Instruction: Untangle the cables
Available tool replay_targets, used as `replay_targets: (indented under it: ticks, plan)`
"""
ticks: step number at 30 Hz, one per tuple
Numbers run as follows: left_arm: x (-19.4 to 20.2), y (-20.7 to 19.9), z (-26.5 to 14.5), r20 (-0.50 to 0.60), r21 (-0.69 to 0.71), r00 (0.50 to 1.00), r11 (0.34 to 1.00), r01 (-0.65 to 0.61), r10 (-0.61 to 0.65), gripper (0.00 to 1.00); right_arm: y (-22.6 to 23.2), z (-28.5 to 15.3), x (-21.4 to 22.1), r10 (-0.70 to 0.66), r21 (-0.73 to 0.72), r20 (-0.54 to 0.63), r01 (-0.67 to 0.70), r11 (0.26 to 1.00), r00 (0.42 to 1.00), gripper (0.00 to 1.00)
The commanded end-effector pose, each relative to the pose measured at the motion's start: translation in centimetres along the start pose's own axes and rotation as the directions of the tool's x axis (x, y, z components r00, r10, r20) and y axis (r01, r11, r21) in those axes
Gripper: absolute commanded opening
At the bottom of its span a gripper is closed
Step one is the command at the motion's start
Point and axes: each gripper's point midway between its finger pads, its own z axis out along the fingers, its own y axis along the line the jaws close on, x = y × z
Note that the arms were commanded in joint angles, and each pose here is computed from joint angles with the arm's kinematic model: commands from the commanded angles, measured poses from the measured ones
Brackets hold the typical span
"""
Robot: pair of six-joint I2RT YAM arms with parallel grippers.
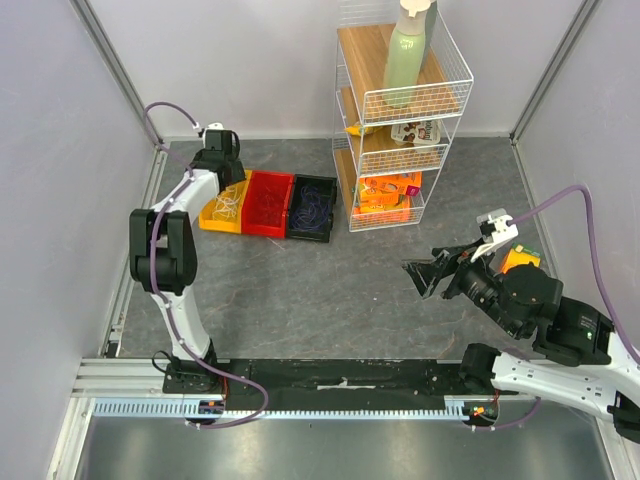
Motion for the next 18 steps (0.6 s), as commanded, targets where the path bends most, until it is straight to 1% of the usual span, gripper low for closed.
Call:
replay_targets:
  ticks: [1,2,4,6,8,10,13,15,16,18]
  plan:
    - [-3.1,1.1,-4.0,0.054,-0.029,0.982,0.982,0.184,-0.183,0.72,0.2,0.1,-0.5,0.025,-0.003,0.024,-0.025,1.0,0.999,0.86]
    - [-3.2,1.2,-4.6,0.053,-0.019,0.977,0.977,0.21,-0.209,0.75,0.1,0.1,-0.4,0.023,0.0,0.024,-0.023,1.0,0.999,0.86]
    - [-3.8,1.1,-5.9,0.054,0.014,0.967,0.969,0.248,-0.249,0.91,0.1,0.4,-0.4,0.014,0.009,0.02,-0.014,1.0,1.0,0.86]
    - [-4.2,0.8,-7.4,0.056,0.05,0.956,0.957,0.286,-0.289,0.94,0.2,0.6,-0.4,0.003,0.013,0.016,-0.004,1.0,1.0,0.86]
    - [-4.6,0.5,-9.0,0.061,0.098,0.944,0.943,0.317,-0.324,0.95,0.3,1.0,-0.2,-0.009,0.02,0.007,0.008,1.0,1.0,0.86]
    - [-5.1,-0.3,-11.2,0.054,0.176,0.931,0.921,0.346,-0.36,0.95,0.4,1.2,-0.1,-0.019,0.02,0.0,0.019,1.0,1.0,0.86]
    - [-5.3,-1.8,-14.0,0.038,0.3,0.925,0.887,0.35,-0.377,0.95,0.1,1.4,-0.2,-0.03,0.04,0.005,0.03,0.999,1.0,0.86]
    - [-5.4,-2.8,-15.7,0.03,0.386,0.926,0.859,0.337,-0.377,0.93,-0.2,1.5,-0.2,-0.041,0.056,0.004,0.041,0.998,0.999,0.86]
    - [-5.4,-3.3,-16.6,0.025,0.426,0.929,0.845,0.324,-0.369,0.91,-0.3,1.4,-0.3,-0.04,0.061,0.009,0.039,0.997,0.999,0.86]
    - [-5.3,-4.8,-18.7,-0.001,0.534,0.937,0.792,0.296,-0.35,0.87,-0.4,1.3,-0.7,-0.044,0.07,0.019,0.042,0.997,0.999,0.86]
